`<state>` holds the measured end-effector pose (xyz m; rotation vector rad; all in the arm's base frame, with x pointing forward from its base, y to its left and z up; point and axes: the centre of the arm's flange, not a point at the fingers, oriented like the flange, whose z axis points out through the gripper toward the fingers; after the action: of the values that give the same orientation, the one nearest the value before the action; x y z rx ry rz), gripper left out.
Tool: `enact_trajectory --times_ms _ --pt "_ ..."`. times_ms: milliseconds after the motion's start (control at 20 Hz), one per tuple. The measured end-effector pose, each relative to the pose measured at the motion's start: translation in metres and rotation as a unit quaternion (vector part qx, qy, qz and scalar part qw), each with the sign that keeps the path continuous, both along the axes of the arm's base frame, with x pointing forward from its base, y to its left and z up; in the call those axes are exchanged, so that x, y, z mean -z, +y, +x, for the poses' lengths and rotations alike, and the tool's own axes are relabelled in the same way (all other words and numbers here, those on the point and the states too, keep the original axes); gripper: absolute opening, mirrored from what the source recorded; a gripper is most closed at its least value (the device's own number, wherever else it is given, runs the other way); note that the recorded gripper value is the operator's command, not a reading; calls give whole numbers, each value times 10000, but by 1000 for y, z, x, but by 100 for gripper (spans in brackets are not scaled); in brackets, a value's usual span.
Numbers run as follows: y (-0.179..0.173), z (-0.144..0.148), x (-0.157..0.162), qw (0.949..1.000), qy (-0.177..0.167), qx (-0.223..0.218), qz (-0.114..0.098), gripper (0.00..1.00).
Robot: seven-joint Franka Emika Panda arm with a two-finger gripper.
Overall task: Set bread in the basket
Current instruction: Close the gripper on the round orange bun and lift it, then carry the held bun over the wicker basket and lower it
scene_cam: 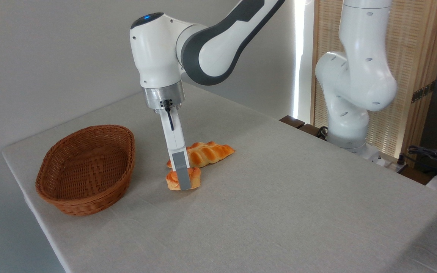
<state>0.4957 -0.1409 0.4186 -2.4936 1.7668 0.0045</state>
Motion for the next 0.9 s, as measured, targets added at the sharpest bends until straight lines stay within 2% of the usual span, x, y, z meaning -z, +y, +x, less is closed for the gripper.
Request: enact_trajectory --times_ms 600,900 --pt "-2 0 -1 10000 -11 36 -1 41" --pt "-3 14 -34 9996 -265 1 -70 44"
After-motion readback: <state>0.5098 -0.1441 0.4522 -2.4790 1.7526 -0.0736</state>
